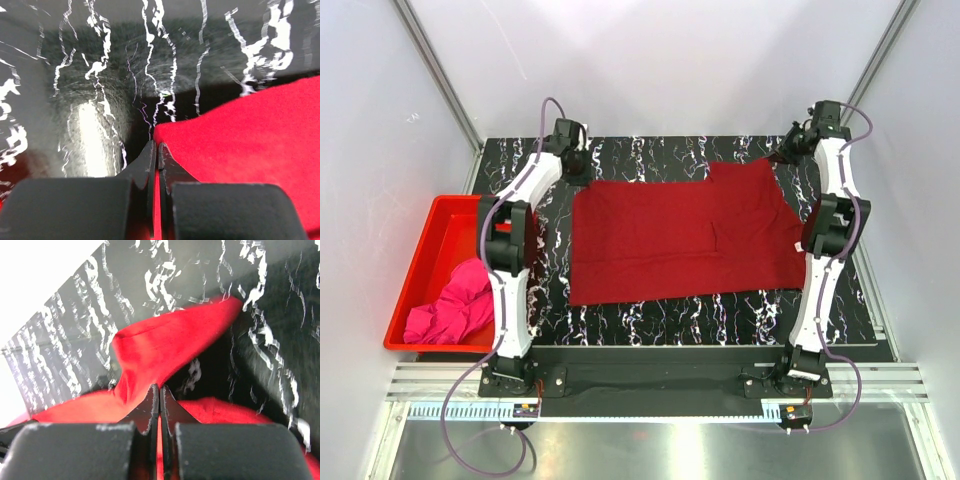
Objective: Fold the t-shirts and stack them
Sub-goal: Fold the tshirt
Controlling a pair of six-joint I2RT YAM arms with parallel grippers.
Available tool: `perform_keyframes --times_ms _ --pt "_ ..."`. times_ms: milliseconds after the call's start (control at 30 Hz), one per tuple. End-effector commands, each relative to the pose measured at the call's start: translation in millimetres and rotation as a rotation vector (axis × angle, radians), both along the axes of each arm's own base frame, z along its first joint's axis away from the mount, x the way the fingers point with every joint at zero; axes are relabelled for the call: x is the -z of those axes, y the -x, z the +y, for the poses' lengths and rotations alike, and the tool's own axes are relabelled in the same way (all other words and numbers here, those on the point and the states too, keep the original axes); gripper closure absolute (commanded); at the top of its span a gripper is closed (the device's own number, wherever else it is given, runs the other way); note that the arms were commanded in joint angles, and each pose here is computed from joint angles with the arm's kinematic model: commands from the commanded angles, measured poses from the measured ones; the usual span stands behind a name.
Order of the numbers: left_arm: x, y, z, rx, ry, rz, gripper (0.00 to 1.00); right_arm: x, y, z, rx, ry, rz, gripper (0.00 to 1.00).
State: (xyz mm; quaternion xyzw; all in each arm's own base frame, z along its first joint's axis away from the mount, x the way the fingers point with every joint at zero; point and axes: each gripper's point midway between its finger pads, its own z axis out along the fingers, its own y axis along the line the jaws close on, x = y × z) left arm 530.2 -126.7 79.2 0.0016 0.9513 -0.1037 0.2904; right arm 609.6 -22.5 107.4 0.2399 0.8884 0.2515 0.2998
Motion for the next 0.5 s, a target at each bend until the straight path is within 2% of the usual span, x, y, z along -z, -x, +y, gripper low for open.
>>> perform_keyframes --times_ms 0,167,300,467 --pt "-51 -3 1 -0.017 0.007 -0.115 1.0 -55 20 15 -0.038 -0.029 -0.047 1.0" --pt "-51 16 3 -0.042 -0.003 -0.074 1.0 -74 45 13 -0.011 -0.005 -0.045 1.0" --pt "-46 30 5 -0.071 -0.02 -0.036 1.0 -63 67 15 -0.008 -0.027 0.026 1.0" --pt "-41 49 16 -0.122 -0.067 0.003 1.0 -64 90 4 0.03 0.015 0.046 1.0"
